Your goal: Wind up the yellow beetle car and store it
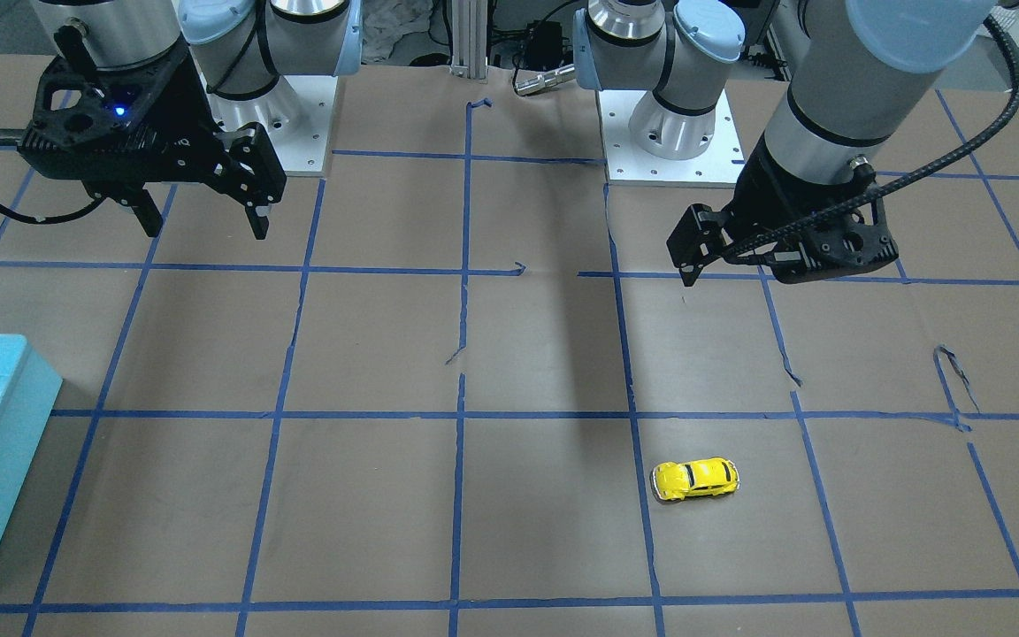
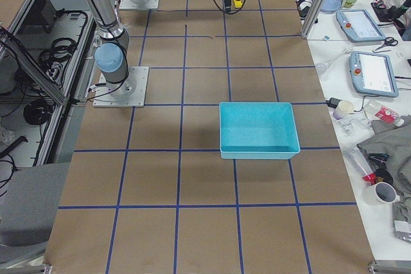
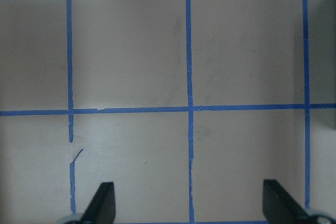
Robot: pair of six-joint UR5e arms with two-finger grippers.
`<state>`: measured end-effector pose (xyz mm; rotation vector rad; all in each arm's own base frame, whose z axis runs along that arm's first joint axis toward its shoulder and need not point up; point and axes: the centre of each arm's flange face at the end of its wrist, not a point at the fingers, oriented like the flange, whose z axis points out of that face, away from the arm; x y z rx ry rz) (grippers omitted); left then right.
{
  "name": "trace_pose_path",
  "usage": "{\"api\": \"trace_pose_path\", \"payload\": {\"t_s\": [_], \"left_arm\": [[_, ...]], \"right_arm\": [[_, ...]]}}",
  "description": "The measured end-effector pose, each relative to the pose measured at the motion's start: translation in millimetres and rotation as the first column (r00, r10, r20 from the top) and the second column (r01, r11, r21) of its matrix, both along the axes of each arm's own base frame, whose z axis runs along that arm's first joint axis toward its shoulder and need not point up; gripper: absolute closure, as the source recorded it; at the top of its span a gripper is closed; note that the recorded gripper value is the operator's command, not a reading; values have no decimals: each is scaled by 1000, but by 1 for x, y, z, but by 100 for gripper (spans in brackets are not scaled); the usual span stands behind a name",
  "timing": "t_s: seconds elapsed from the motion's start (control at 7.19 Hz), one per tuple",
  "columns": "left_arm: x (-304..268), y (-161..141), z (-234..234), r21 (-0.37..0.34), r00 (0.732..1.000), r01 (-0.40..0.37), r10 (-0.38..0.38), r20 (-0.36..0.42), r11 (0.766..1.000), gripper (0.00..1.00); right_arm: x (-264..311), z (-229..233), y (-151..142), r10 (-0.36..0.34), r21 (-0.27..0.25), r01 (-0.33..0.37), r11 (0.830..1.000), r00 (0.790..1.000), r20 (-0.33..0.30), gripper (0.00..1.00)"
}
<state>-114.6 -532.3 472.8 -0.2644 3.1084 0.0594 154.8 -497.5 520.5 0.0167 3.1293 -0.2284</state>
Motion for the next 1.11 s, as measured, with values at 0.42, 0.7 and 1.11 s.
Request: {"api": "trace_pose_path", "payload": {"t_s": [0.42,0.7,1.11], "left_arm": [[3,0,-13,13,999,42,-42,-3,999,0],[6,1,-22,5,997,74,-74,-4,997,0],[7,1,-23,-4,997,79,-79,-4,997,0]], "right_arm": [[0,0,0,0,-1,0,1000,1000,0,0],[0,0,0,0,-1,0,1000,1000,0,0],[0,0,0,0,-1,0,1000,1000,0,0]]}}
